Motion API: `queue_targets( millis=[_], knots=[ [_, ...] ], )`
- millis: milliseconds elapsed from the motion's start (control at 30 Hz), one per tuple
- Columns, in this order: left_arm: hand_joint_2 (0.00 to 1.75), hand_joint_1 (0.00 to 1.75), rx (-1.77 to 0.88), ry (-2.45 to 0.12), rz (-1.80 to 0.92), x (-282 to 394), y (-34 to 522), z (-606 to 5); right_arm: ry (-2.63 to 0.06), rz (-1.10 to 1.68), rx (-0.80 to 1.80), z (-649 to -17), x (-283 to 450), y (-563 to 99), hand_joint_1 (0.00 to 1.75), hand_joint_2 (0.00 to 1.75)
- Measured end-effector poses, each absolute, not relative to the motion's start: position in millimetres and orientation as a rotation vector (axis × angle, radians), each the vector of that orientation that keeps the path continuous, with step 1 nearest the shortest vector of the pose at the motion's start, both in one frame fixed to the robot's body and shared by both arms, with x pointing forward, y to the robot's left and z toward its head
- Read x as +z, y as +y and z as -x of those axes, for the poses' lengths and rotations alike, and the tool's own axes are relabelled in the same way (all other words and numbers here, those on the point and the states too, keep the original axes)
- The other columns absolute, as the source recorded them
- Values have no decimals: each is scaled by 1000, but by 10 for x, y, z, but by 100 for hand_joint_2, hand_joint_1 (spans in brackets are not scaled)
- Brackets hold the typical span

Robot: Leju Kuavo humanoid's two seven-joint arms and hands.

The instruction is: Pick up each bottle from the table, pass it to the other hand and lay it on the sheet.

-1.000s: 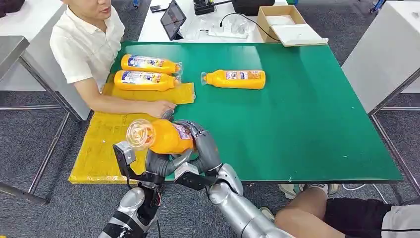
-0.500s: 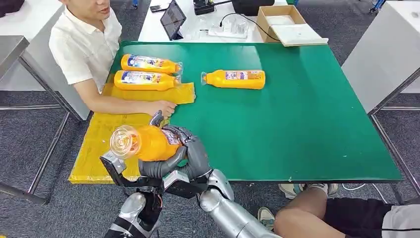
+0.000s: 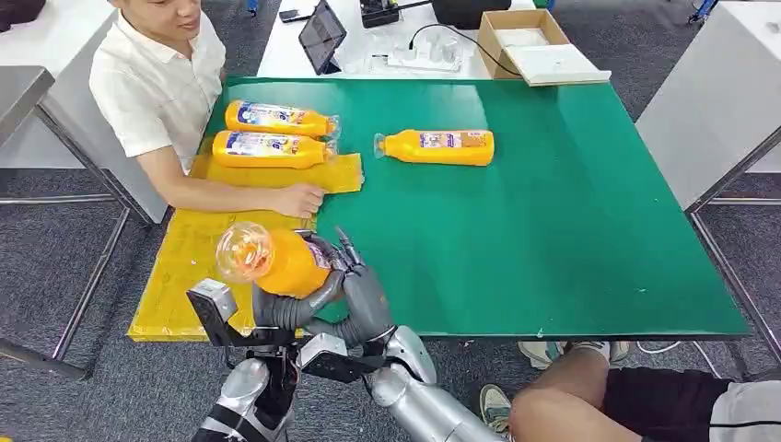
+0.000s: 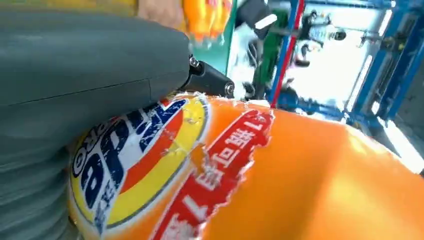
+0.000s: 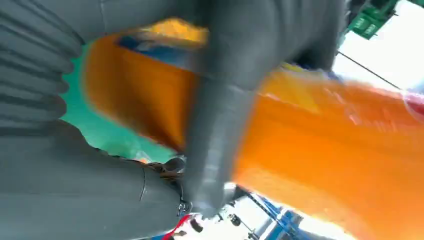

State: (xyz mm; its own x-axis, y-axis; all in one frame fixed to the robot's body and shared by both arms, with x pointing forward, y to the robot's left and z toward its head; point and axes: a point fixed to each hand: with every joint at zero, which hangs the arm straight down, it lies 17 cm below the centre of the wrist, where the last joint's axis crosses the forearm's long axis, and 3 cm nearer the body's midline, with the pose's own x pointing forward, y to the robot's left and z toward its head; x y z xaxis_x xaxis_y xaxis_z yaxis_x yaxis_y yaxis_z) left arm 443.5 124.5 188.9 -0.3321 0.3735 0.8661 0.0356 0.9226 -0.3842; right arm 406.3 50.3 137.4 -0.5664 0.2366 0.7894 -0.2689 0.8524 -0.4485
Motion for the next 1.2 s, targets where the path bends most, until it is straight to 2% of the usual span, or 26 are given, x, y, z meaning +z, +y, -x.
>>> queue_targets(
  millis=[300,633,767,900,967,1200],
  knots=[
    [175,175,321,-1940,195,2014,1437,-4607,-2042,-15,659,-3885,1200,506,0,0],
    [175,175,87,-2046,-257,2128,1909,-4798,-2144,76,499,-3810,1520,178,0,0],
    [175,175,-56,-2090,-552,2271,2058,-4882,-2172,78,463,-3777,1638,120,0,0],
    [175,175,-400,-2048,-860,2255,1932,-5097,-2185,74,409,-3768,1737,60,0,0],
    [175,175,-512,-1984,-928,2140,1913,-5261,-2187,72,376,-3781,1782,17,0,0],
    [175,175,-641,-1844,-1019,1970,2116,-5630,-2167,64,318,-3773,1769,-64,0,0]
  ],
)
